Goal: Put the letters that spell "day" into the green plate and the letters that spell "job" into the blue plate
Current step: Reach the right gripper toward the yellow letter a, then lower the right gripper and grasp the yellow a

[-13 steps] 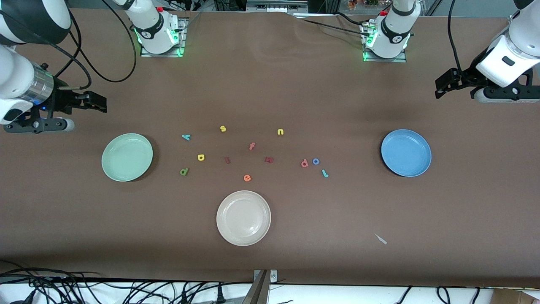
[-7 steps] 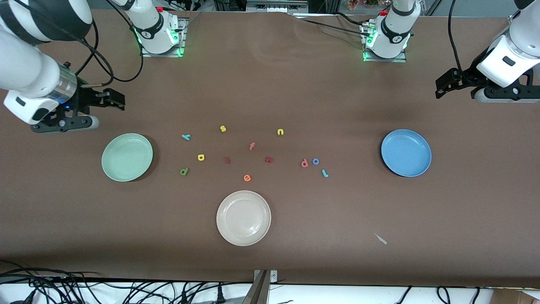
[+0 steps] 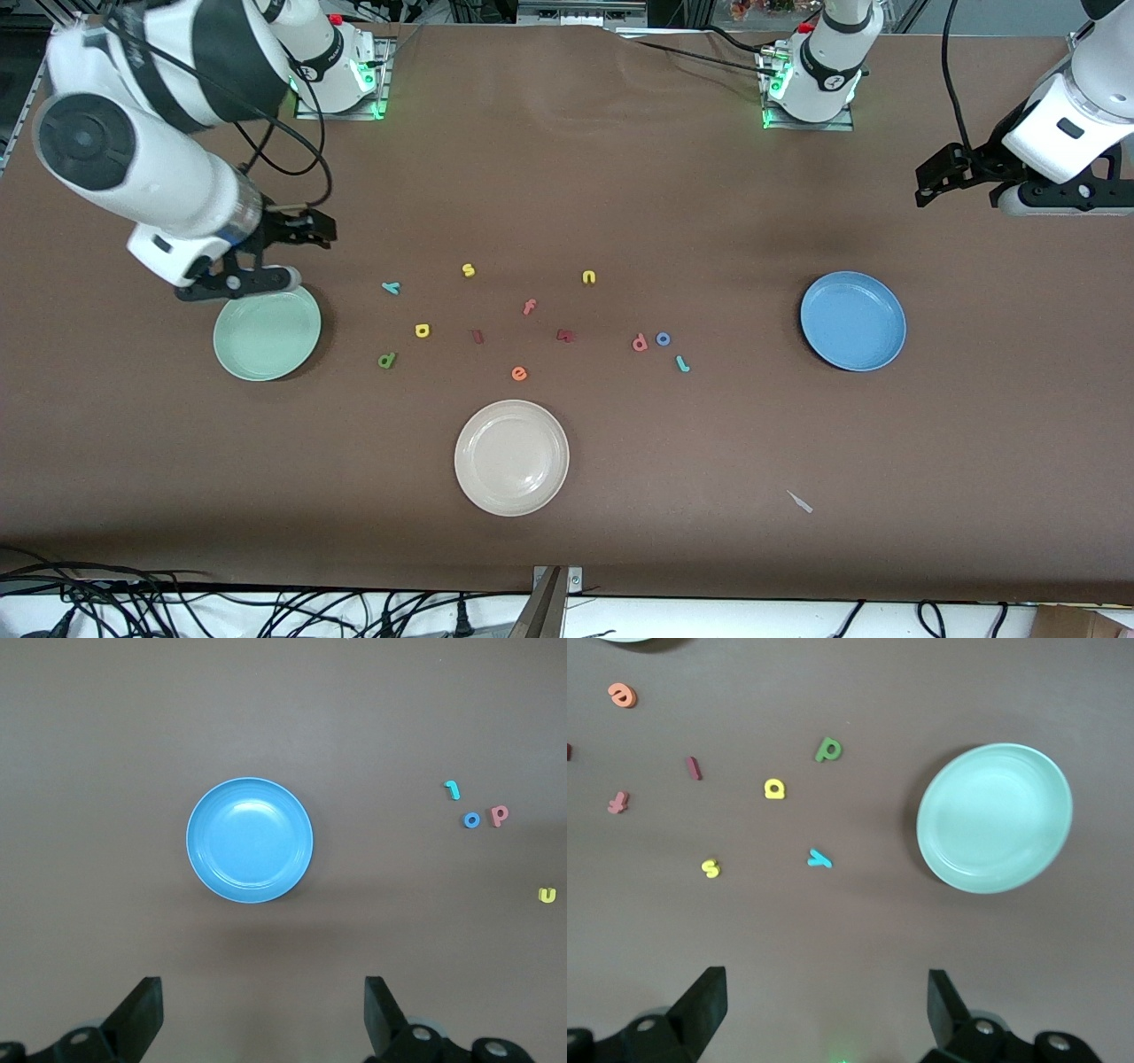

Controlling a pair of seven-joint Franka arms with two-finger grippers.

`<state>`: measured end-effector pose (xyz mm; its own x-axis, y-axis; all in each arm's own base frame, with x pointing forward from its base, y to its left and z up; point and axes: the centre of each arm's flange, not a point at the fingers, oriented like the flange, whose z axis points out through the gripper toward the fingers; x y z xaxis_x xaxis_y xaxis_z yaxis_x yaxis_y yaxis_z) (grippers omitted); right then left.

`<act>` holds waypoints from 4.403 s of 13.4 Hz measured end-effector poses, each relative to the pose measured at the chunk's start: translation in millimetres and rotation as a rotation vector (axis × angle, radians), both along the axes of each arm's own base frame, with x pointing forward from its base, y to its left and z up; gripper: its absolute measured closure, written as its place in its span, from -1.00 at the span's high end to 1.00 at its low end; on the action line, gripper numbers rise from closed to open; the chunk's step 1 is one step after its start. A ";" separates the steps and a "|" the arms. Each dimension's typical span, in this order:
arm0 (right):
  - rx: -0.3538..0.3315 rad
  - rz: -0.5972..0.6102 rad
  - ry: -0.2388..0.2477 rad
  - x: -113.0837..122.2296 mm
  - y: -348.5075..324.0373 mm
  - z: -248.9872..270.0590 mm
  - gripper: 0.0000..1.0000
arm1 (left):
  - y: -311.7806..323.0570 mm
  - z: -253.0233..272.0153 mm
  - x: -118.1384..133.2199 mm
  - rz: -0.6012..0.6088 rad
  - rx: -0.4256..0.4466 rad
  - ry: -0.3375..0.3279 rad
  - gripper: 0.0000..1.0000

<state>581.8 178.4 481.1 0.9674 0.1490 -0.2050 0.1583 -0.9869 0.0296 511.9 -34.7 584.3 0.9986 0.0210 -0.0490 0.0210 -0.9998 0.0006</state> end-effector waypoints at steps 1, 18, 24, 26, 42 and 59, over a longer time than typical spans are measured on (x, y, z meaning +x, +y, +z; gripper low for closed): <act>0.000 -0.010 -0.008 3.4 6.0 -11.1 1.00 | 0.0 0.0 0.0 0.000 0.000 0.000 1.00; 0.034 -0.150 -0.146 -1.9 72.8 -190.8 1.00 | 1.6 0.2 0.1 0.003 0.000 0.000 1.00; 0.048 -0.174 -0.169 -6.9 71.3 -250.6 1.00 | 1.5 0.2 0.1 0.003 0.000 0.000 1.00; 0.049 -0.194 -0.171 -6.8 72.0 -264.8 1.00 | 1.5 0.1 0.1 0.003 0.000 0.000 1.00; 0.037 -0.224 -0.132 -9.3 71.1 -297.5 0.59 | 1.5 0.1 0.1 0.003 0.000 0.000 1.00; 0.036 -0.223 -0.128 -7.1 72.1 -303.7 -0.30 | 1.3 0.1 0.1 0.003 0.000 0.000 1.00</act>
<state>574.7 250.5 177.4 0.9948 -0.0658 -0.0773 -0.0660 -0.9978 -0.0001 512.0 -33.3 584.5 0.9985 0.0235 -0.0488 0.0236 -0.9997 0.0007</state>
